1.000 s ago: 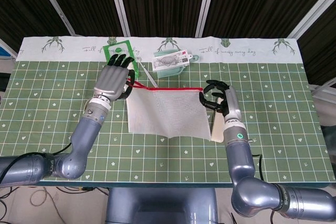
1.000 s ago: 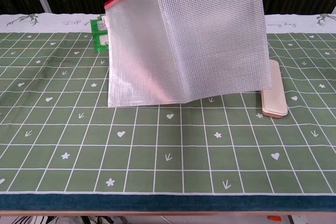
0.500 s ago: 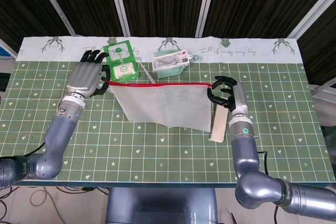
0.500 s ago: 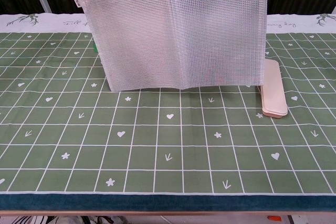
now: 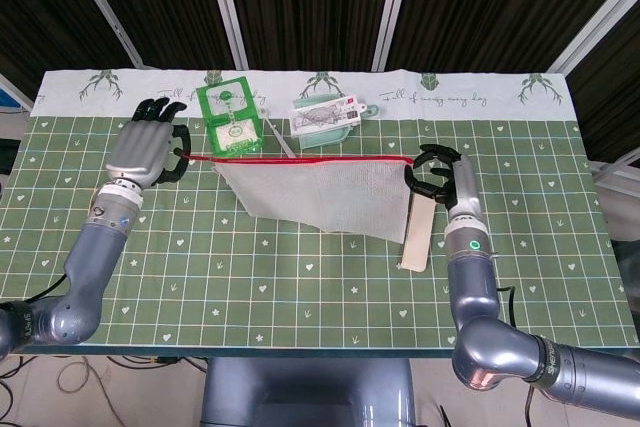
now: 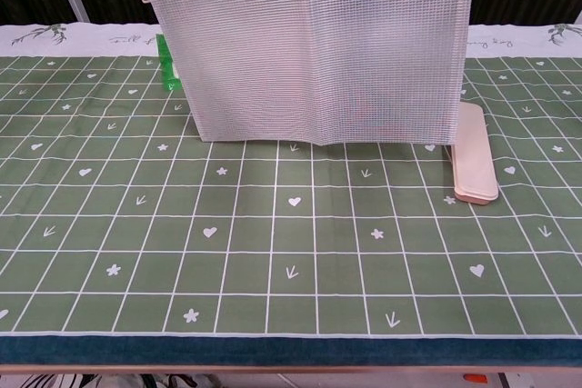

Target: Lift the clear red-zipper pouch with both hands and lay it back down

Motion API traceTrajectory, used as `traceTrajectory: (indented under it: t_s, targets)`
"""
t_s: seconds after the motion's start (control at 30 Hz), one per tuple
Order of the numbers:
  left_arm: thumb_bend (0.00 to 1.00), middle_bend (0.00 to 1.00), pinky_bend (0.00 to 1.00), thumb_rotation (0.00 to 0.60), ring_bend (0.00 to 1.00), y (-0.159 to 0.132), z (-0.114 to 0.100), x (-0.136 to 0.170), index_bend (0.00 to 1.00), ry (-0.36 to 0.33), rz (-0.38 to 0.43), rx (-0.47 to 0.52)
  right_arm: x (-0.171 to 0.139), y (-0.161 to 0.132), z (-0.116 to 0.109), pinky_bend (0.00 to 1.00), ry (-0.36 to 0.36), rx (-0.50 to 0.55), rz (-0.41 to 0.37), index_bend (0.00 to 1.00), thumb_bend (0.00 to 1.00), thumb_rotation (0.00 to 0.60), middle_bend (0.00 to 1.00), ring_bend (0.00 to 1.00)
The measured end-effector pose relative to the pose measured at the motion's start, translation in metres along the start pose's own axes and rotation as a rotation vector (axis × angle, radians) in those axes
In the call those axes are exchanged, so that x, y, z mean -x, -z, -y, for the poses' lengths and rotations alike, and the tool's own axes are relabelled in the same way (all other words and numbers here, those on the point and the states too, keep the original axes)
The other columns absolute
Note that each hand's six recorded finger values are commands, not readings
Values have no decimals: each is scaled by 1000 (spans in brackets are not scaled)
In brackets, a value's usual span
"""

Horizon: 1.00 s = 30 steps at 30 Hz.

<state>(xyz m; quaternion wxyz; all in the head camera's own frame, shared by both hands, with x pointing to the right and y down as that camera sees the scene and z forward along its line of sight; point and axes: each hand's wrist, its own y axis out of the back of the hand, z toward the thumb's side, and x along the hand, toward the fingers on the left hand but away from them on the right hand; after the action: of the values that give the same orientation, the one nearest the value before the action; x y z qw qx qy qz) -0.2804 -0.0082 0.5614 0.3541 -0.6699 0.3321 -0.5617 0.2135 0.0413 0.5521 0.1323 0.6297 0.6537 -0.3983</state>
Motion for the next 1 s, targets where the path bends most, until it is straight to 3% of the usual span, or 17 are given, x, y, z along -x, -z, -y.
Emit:
traceTrajectory:
  t_s: [0.17, 0.27, 0.3, 0.37, 0.43, 0.5, 0.67, 1.0]
  targets:
    - [441, 126, 0, 600, 0, 7, 1, 1, 646, 3, -15, 3, 4, -1, -1, 231, 4, 2, 1, 659, 532, 600, 260, 29]
    - [404, 114, 0, 600, 0, 10, 1, 1, 581, 3, -19, 3, 6, -1, -1, 231, 5, 2, 2, 643, 527, 600, 236, 26]
    - [363, 100, 0, 600, 0, 10, 1, 1, 535, 4, -19, 6, 7, -1, 0, 230, 4, 1, 4, 586, 513, 600, 202, 21]
    - [285, 73, 0, 600, 0, 9, 2, 1, 444, 8, -17, 9, 7, 0, 1, 224, 0, -7, 6, 381, 440, 600, 107, 7]
    - [222, 47, 0, 600, 0, 8, 3, 2, 326, 13, -10, 13, 7, 1, 2, 214, -9, -29, 5, 104, 327, 600, 15, 0]
    - [174, 23, 0, 600, 0, 6, 3, 3, 193, 17, -4, 21, 6, 2, 4, 211, -21, -62, 0, 7, 280, 600, 0, 0]
    - [144, 0, 0, 600, 0, 4, 2, 6, 61, 13, 7, 41, 3, 5, 2, 211, -41, -139, -28, 0, 219, 600, 0, 0]
    - [144, 0, 0, 600, 0, 6, 1, 23, 59, -11, 34, 74, -1, 7, -9, 211, -40, -301, -76, 0, 202, 600, 0, 0]
